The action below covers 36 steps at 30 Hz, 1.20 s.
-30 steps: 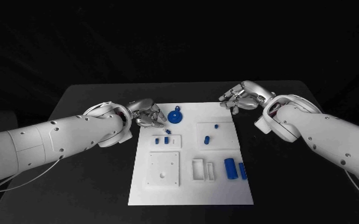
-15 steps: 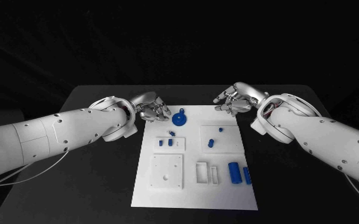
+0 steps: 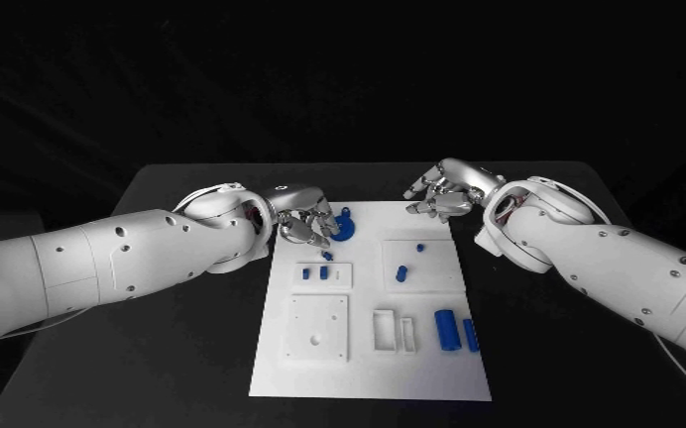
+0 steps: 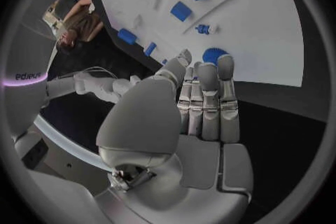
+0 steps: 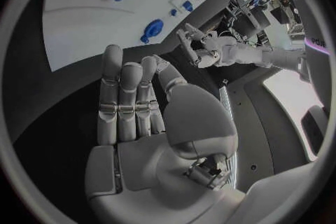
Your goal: Assemble the parts on the task board
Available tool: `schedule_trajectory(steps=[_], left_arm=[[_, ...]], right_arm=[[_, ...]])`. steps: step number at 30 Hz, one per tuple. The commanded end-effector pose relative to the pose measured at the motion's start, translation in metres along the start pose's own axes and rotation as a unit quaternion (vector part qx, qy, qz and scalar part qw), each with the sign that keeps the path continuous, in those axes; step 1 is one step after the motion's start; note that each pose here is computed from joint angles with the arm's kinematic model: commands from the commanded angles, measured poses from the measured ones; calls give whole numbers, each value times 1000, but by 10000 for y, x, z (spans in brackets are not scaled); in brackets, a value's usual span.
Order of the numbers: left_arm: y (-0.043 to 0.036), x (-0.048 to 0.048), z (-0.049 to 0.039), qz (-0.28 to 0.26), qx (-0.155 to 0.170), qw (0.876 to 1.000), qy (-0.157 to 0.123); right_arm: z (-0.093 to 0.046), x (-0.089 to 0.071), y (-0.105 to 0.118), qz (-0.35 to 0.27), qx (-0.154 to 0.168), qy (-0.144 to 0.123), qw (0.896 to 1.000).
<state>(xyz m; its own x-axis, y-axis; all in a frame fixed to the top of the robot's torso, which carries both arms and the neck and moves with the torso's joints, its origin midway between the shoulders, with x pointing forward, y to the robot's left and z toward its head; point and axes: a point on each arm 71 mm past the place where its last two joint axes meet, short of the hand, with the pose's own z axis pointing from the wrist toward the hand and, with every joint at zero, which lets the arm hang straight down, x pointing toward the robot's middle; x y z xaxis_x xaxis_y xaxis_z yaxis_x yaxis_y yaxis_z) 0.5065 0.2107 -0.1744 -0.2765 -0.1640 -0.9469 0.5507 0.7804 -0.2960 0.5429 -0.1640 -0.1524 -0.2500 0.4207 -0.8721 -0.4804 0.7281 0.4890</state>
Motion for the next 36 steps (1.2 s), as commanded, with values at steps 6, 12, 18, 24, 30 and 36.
schedule_trajectory(steps=[6, 12, 18, 24, 30, 36], left_arm=[[-92, 83, 70, 125, 6, 991, 55], [-104, 110, 110, 143, 2, 987, 66], [-102, 184, 158, 159, -5, 984, 81], [-88, 221, 192, 164, -7, 983, 84], [-111, 241, 214, 163, -4, 983, 86], [-129, 261, 236, 163, -3, 983, 89]], right_arm=[[7, -10, 16, 2, 3, -9, 1000], [6, -12, 17, 7, 2, -9, 1000], [2, -17, 14, 12, 2, -11, 1000], [-2, -21, 8, 14, 2, -12, 1000], [-3, -22, 6, 15, 2, -12, 1000], [-5, -21, 10, 16, 0, -11, 1000]])
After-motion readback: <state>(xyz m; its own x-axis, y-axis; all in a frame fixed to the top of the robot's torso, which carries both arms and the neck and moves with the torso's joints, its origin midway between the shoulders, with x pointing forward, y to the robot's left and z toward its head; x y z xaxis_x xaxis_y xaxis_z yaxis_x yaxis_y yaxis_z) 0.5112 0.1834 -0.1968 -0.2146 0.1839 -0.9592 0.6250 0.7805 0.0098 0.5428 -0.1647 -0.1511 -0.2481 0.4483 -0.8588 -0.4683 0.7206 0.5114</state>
